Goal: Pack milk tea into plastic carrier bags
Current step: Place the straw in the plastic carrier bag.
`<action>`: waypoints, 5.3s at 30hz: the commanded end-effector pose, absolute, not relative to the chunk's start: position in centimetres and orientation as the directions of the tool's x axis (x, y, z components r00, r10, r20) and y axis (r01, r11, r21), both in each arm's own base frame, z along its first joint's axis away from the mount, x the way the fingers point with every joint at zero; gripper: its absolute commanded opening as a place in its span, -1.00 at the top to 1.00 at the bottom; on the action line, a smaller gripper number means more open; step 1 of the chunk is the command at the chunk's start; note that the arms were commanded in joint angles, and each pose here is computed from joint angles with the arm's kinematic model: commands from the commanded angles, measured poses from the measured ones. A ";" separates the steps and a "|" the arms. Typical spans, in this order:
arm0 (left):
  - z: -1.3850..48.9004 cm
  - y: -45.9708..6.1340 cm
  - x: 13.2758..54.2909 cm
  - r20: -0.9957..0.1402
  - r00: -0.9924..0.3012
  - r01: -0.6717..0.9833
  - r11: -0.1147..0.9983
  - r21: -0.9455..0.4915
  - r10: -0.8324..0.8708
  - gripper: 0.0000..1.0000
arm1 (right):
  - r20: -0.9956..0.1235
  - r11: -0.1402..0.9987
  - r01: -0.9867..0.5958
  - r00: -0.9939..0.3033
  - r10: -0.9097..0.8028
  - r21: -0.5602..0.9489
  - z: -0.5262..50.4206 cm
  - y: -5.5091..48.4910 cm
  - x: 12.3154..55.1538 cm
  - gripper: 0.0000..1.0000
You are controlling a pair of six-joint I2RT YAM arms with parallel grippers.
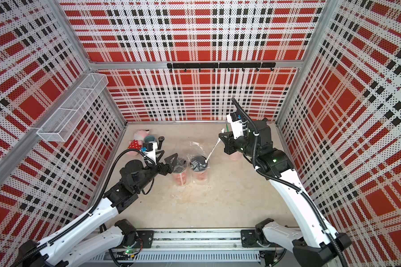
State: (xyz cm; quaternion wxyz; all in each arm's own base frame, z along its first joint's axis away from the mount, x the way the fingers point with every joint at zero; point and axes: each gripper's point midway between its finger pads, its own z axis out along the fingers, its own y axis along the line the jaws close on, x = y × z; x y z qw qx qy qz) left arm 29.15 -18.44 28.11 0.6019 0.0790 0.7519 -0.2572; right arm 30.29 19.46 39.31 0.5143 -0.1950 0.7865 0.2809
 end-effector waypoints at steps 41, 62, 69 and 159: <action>26.8 -18.1 29.2 -0.942 -0.267 0.444 0.843 -0.305 -0.201 -0.70 | -0.884 0.799 -0.592 -0.424 -0.199 0.104 36.5 23.0 30.8 1.00; 26.9 -18.1 29.4 -0.940 -0.274 0.451 0.837 -0.310 -0.201 -0.69 | -0.886 0.675 -0.737 -0.331 -0.324 0.028 31.9 25.2 29.6 1.00; 27.0 -17.8 29.6 -0.939 -0.278 0.439 0.843 -0.310 -0.200 -0.69 | -0.897 0.628 -0.778 -0.278 -0.343 0.001 29.1 26.0 29.4 1.00; 26.2 -17.8 30.3 -0.936 -0.290 0.454 0.831 -0.320 -0.202 -0.67 | -0.901 0.523 -0.847 -0.150 -0.407 -0.096 26.8 26.2 27.4 1.00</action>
